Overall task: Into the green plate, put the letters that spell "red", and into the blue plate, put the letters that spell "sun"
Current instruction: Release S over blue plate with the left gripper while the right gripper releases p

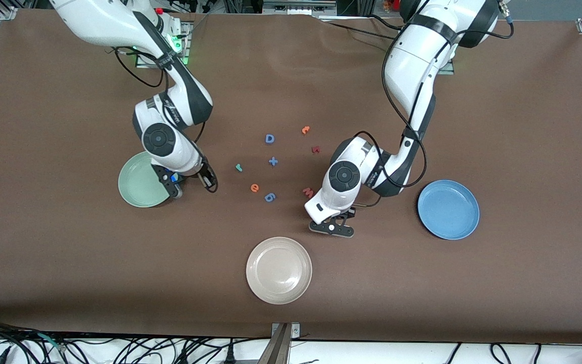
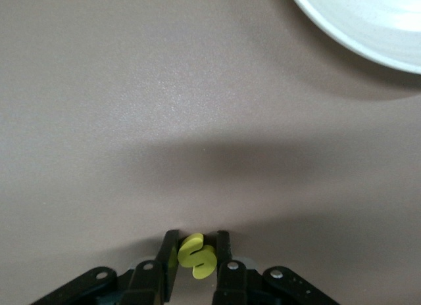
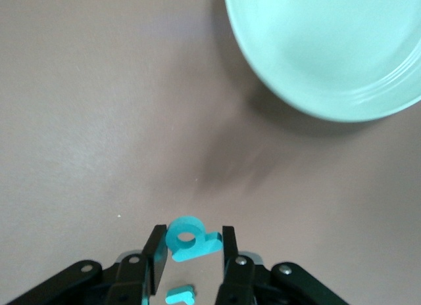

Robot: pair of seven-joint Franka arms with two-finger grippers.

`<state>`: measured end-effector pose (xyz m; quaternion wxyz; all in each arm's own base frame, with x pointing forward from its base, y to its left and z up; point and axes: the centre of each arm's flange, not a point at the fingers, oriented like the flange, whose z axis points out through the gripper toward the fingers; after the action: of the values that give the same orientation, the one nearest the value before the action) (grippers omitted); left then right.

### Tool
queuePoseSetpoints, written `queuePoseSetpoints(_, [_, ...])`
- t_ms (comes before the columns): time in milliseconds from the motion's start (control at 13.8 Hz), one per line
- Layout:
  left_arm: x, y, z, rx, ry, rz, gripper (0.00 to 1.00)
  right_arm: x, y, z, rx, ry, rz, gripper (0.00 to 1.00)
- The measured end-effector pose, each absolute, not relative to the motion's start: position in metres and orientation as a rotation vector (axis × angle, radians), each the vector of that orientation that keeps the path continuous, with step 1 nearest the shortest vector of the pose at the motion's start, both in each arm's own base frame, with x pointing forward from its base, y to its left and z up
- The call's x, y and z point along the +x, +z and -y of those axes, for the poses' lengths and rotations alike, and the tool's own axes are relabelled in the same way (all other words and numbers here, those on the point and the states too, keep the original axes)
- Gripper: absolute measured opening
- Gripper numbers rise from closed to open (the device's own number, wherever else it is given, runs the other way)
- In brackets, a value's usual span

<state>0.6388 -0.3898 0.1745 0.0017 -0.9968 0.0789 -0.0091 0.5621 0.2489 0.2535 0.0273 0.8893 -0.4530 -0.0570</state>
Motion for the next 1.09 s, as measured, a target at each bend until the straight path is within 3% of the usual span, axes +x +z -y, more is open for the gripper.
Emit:
queuePoseSetpoints(363, [0.667, 0.209, 0.328, -3.086, 0.088, -0.221, 0.27, 0.583, 0.296, -0.174, 2.775, -0.281, 1.238, 0.38])
queuePoseSetpoints(653, [0.698, 0.25, 0.221, -3.065, 0.227, -0.216, 0.27, 0.592, 0.308, -0.105, 2.82, -0.334, 1.105, 0.38])
queuePoseSetpoints(1088, [0.708, 0.245, 0.069, -3.061, 0.464, -0.11, 0.3, 0.583, 0.265, -0.067, 2.814, -0.495, 1.044, 0.38])
